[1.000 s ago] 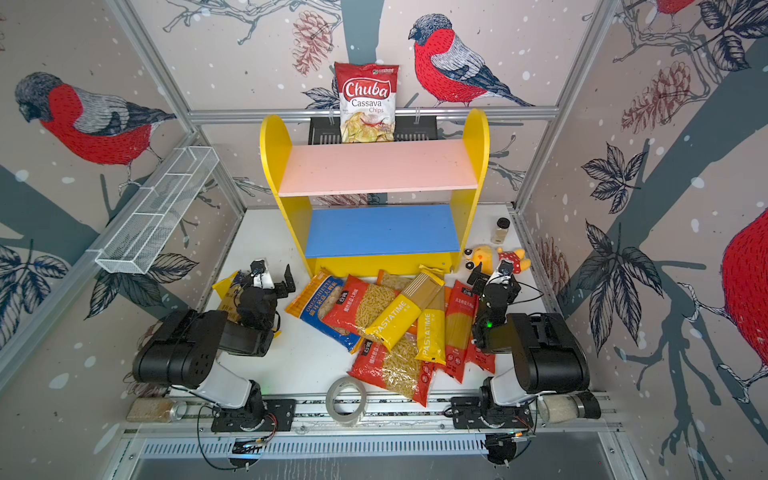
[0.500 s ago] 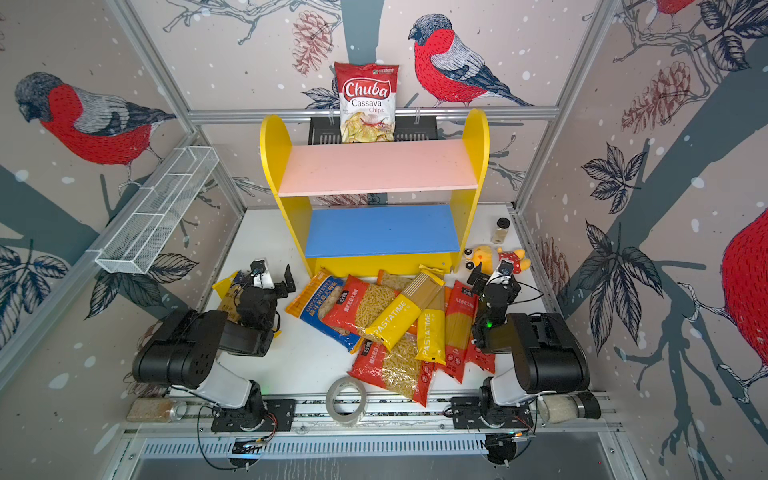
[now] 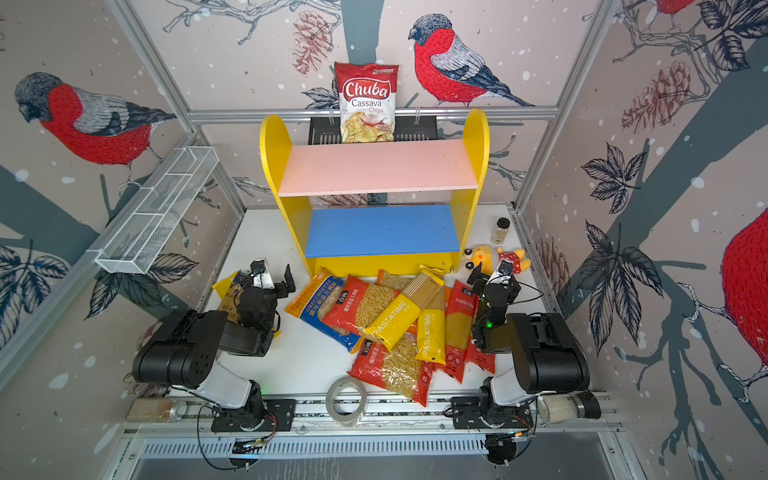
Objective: Place and organize the pasta boxes and bags onto the shelf
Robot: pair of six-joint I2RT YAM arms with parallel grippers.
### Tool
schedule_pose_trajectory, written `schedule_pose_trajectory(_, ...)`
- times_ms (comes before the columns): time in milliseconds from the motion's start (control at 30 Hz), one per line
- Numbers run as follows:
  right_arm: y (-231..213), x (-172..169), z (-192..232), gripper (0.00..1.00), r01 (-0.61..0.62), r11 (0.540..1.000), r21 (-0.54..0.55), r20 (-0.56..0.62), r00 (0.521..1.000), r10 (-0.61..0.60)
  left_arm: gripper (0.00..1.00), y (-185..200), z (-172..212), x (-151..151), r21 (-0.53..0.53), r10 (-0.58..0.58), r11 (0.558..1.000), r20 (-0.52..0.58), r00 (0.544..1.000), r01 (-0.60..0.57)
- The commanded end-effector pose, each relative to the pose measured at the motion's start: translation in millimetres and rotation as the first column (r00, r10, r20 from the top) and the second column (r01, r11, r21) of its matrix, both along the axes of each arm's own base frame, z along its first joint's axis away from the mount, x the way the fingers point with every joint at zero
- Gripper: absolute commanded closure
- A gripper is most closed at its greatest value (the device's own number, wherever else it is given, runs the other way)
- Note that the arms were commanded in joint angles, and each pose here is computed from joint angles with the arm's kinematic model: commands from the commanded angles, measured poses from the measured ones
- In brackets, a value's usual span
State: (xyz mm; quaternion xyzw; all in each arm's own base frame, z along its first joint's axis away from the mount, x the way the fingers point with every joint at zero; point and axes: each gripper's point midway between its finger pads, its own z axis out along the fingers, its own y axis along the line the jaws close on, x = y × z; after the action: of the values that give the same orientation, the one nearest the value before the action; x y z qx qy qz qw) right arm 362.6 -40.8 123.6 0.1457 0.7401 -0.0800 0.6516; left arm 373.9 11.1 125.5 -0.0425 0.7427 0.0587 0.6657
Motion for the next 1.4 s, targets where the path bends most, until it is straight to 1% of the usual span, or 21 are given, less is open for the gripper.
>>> schedule_pose_trajectory(0,-1.3,0.7,4.8,0.01,0.009,1.000,-0.009,0.016,1.000,-0.009,0.01,-0.5,5.8,0.9,0.008,-0.007,1.000,0.020,1.000,0.006)
schedule_pose_trajectory(367,-2.3,0.2,5.0,0.00,0.009,1.000,-0.006,0.017,1.000,-0.008,0.01,3.0,5.2,1.0,-0.013,-0.017,1.000,0.018,1.000,0.017)
schedule_pose_trajectory(433,-5.3,-1.4,10.4,0.00,0.048,0.999,-0.013,0.033,0.998,-0.047,0.01,5.0,13.6,-7.6,0.004,0.023,1.000,0.051,0.998,-0.024)
schedule_pose_trajectory(500,0.1,-2.2,12.8,0.01,0.023,0.999,-0.025,0.028,0.999,-0.023,0.01,1.6,27.0,-16.5,0.034,0.048,0.998,0.085,0.995,-0.051)
schedule_pose_trajectory(567,1.6,-4.2,25.5,0.01,0.059,0.997,-0.059,0.050,0.997,-0.056,0.01,-1.7,37.4,-20.5,0.047,0.063,0.997,0.093,0.994,-0.068)
schedule_pose_trajectory(667,2.6,4.4,34.3,0.01,0.107,0.993,-0.043,-0.038,0.993,-0.108,0.01,-2.6,48.7,-21.6,0.017,0.071,0.997,0.076,0.995,-0.072)
schedule_pose_trajectory(733,-3.5,6.3,38.5,0.00,0.175,0.984,0.022,-0.103,0.980,-0.171,0.01,-4.9,60.7,-24.1,-0.023,0.072,0.997,0.091,0.993,-0.070)
schedule_pose_trajectory(800,-3.1,4.6,44.1,0.01,0.223,0.974,0.034,-0.163,0.963,-0.215,0.01,-8.5,73.7,-26.8,-0.070,0.078,0.995,0.100,0.992,-0.071)
schedule_pose_trajectory(867,6.0,-5.3,66.7,0.01,0.258,0.966,0.022,-0.156,0.955,-0.252,0.01,-10.3,84.7,-29.9,-0.140,0.092,0.987,0.101,0.991,-0.078)
schedule_pose_trajectory(933,23.8,-12.6,81.6,0.01,0.221,0.975,0.031,-0.133,0.967,-0.215,0.01,-2.5,89.9,-33.5,-0.272,0.159,0.953,0.064,0.985,-0.136)
schedule_pose_trajectory(967,25.6,-16.0,83.6,0.00,0.222,0.971,0.093,-0.112,0.971,-0.211,0.00,1.0,90.2,-35.1,-0.328,0.187,0.930,0.044,0.981,-0.163)
schedule_pose_trajectory(1000,23.3,-20.5,79.6,0.00,0.234,0.951,0.202,-0.105,0.971,-0.216,0.01,0.5,89.4,-34.7,-0.385,0.183,0.907,0.002,0.983,-0.168)
schedule_pose_trajectory(1033,24.9,-18.5,73.6,0.00,0.178,0.934,0.309,-0.120,0.982,-0.147,0.00,-7.0,90.5,-30.4,-0.418,0.118,0.901,-0.025,0.993,-0.118)
schedule_pose_trajectory(1067,35.6,-14.2,70.7,0.01,0.063,0.916,0.395,-0.116,0.993,-0.018,0.00,-12.1,94.5,-26.2,-0.457,0.060,0.887,-0.027,0.998,-0.066)
schedule_pose_trajectory(1100,45.9,-11.5,72.2,0.00,-0.063,0.875,0.480,-0.078,0.990,0.114,0.00,-14.1,94.5,-23.7,-0.529,0.033,0.847,-0.037,0.999,-0.048)
schedule_pose_trajectory(1133,55.9,-12.3,73.9,0.06,-0.150,0.834,0.530,-0.042,0.978,0.203,0.03,-10.1,87.6,-24.9,-0.609,0.057,0.788,-0.074,0.996,-0.090)
schedule_pose_trajectory(1167,63.6,-14.5,74.3,0.09,-0.181,0.813,0.553,-0.040,0.969,0.243,0.03,-9.4,87.5,-25.4,-0.648,0.052,0.756,-0.077,0.996,-0.090)
schedule_pose_trajectory(1200,71.5,-16.9,73.5,0.10,-0.187,0.803,0.566,-0.062,0.962,0.268,0.04,-15.2,91.9,-24.7,-0.664,-0.005,0.747,-0.053,0.999,-0.031)
schedule_pose_trajectory(1233,82.8,-19.7,72.4,0.10,-0.197,0.797,0.570,-0.090,0.950,0.299,0.10,-25.6,97.2,-24.0,-0.662,-0.079,0.748,-0.023,0.997,0.044)
schedule_pose_trajectory(1300,108.9,-27.0,68.6,0.11,-0.215,0.790,0.575,-0.135,0.927,0.351,0.15,-43.8,101.6,-22.5,-0.662,-0.181,0.740,-0.021,0.983,0.122)
schedule_pose_trajectory(1367,141.7,-37.6,64.7,0.12,-0.260,0.763,0.592,-0.148,0.895,0.420,0.19,-69.1,103.0,-20.7,-0.652,-0.269,0.738,-0.047,0.962,0.175)
